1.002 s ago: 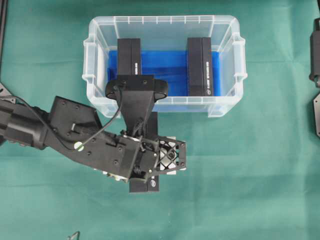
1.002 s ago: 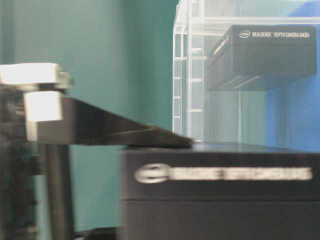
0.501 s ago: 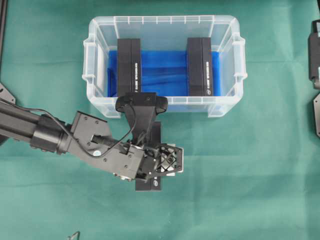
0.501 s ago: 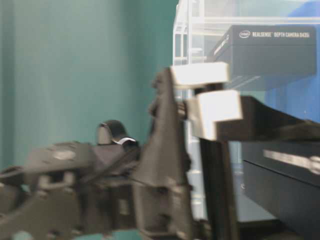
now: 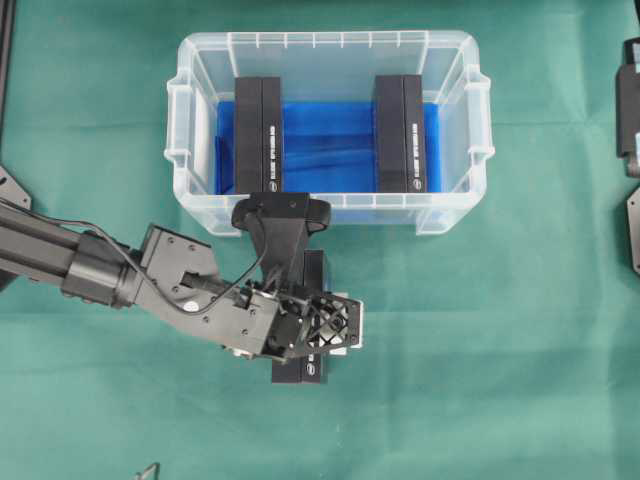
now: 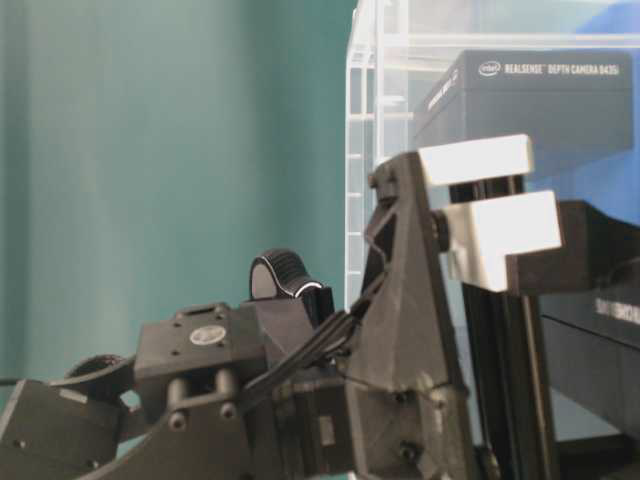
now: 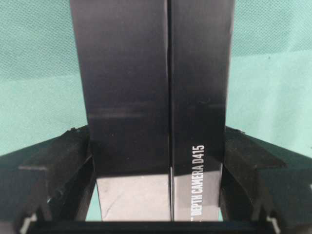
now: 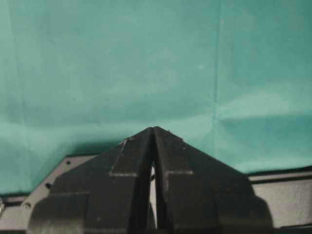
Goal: Take the box out of the case with the left arm.
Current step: 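Carry the box in front of the case and lower it onto the table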
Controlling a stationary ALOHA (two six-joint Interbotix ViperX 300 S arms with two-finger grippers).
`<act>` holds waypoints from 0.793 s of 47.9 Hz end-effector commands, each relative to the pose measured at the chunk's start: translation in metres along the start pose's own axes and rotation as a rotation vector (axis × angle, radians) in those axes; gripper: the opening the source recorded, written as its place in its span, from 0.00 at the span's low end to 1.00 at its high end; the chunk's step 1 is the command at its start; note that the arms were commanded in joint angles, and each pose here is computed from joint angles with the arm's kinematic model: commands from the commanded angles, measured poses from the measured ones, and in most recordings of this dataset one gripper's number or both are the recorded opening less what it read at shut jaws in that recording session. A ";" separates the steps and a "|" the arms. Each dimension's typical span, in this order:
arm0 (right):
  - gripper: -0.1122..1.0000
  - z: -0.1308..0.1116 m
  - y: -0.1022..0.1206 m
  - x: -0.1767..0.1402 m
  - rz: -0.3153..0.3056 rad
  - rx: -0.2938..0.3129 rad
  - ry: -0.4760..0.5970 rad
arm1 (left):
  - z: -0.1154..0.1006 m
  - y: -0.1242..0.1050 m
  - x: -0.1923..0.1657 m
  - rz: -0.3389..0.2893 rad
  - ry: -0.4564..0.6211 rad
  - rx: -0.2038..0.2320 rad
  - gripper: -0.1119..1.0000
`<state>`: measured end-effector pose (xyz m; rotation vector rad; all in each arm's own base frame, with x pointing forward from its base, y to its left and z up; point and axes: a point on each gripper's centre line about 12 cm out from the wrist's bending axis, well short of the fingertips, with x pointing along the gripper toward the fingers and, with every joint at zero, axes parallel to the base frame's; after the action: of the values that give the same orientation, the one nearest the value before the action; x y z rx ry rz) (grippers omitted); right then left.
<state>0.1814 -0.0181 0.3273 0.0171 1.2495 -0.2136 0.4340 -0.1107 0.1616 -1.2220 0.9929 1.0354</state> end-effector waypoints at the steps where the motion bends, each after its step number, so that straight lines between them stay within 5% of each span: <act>1: 0.12 0.003 -0.001 -0.002 -0.003 0.000 -0.014 | 0.005 -0.008 -0.021 -0.059 0.007 -0.008 0.66; 11: 0.12 0.002 -0.001 -0.002 -0.003 0.000 -0.013 | 0.008 -0.010 -0.021 -0.064 0.006 -0.012 0.67; 19: 0.12 0.002 -0.001 -0.003 -0.003 0.001 -0.013 | 0.009 -0.010 -0.022 -0.064 0.006 -0.003 0.92; 38: 0.12 0.002 -0.001 -0.003 -0.003 0.003 -0.014 | 0.016 -0.012 -0.047 -0.076 0.006 -0.012 0.90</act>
<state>0.1812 -0.0183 0.3273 0.0160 1.2509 -0.2149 0.4349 -0.1009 0.1719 -1.2221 0.9856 1.0338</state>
